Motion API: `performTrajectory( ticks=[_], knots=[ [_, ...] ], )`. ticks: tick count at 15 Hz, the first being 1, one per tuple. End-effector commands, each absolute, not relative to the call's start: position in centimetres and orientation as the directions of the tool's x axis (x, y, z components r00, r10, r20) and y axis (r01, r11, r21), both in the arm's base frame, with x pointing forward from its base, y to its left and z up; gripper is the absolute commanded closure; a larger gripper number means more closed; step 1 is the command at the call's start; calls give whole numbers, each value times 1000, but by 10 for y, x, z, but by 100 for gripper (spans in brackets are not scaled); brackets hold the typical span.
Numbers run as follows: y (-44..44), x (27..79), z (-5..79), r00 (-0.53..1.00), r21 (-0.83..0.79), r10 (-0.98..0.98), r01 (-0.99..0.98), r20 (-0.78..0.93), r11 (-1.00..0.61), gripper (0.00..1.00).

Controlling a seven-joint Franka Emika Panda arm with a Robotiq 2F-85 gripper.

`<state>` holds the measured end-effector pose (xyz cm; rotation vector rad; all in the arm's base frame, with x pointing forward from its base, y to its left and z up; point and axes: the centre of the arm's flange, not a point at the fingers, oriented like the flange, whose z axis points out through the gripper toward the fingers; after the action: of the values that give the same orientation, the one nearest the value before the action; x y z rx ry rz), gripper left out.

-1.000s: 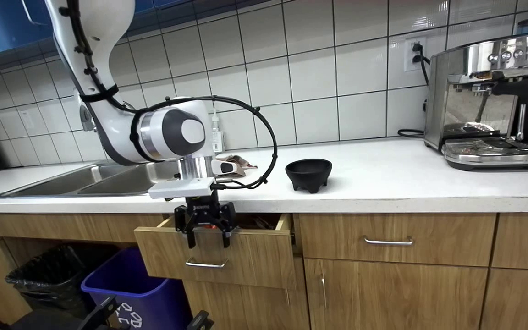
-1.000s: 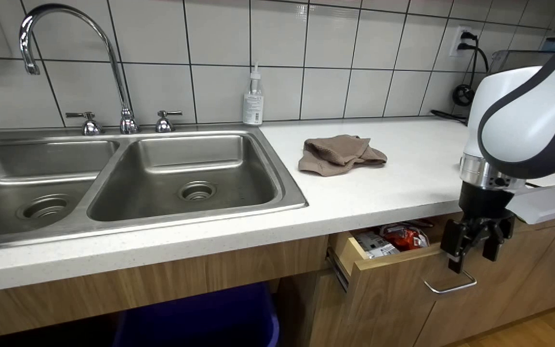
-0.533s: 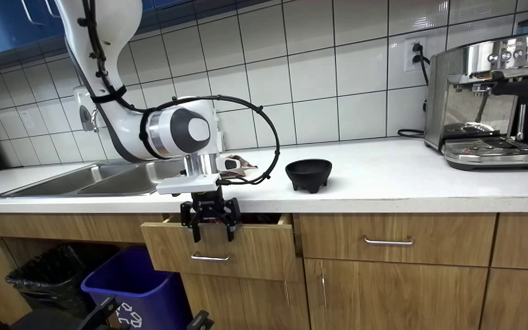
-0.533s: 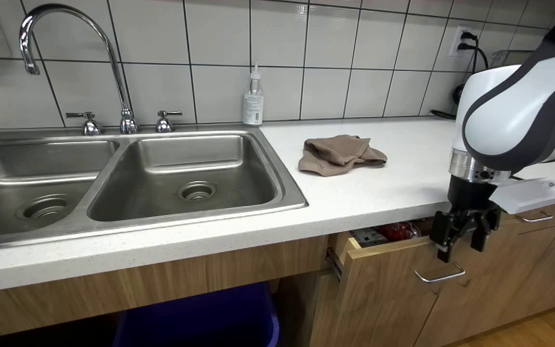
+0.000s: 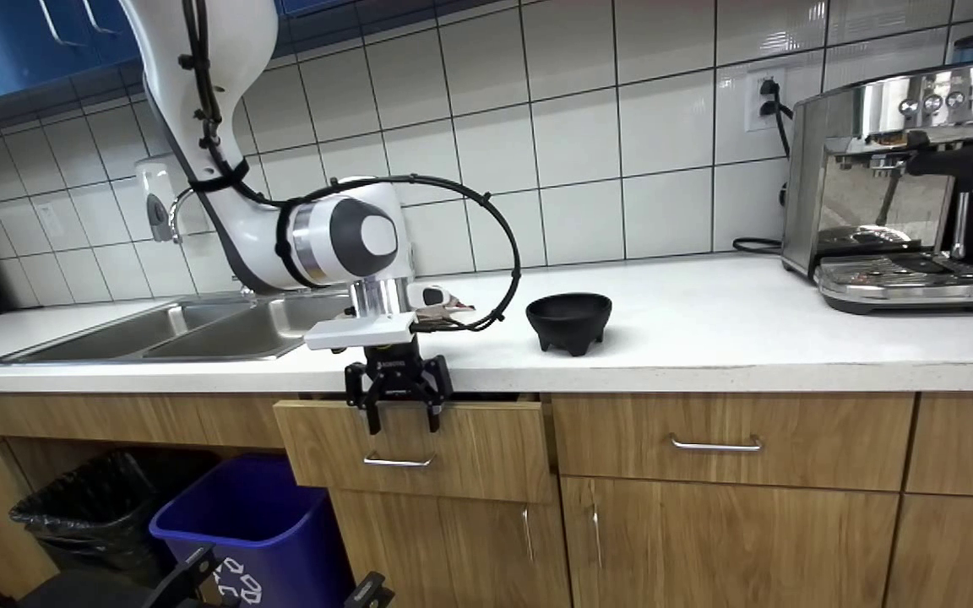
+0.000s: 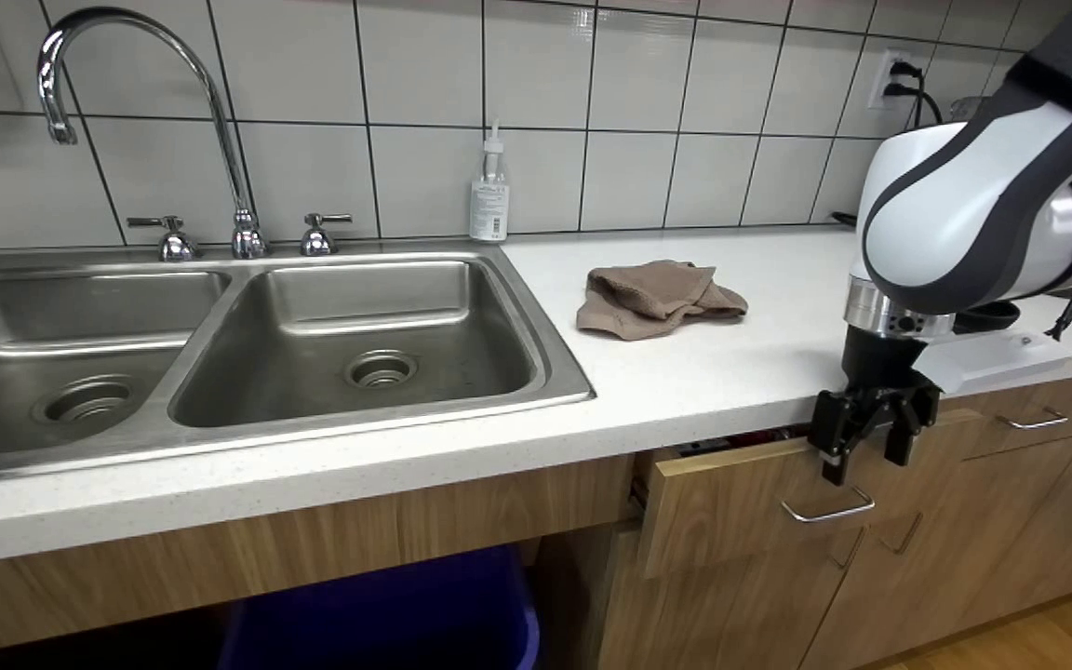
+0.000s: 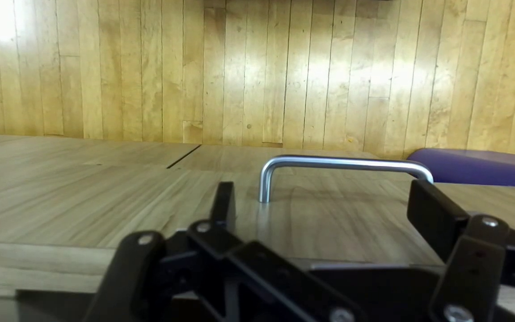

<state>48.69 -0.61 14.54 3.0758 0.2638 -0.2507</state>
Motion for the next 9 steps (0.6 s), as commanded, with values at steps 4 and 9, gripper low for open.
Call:
performTrajectory(
  ticks=[4, 9],
  knots=[
    [-12, 523, 145, 974, 31, 176, 182, -142, -983, 0],
    [-15, 506, 151, 975, 19, 168, 173, -143, -985, 0]
  ],
)
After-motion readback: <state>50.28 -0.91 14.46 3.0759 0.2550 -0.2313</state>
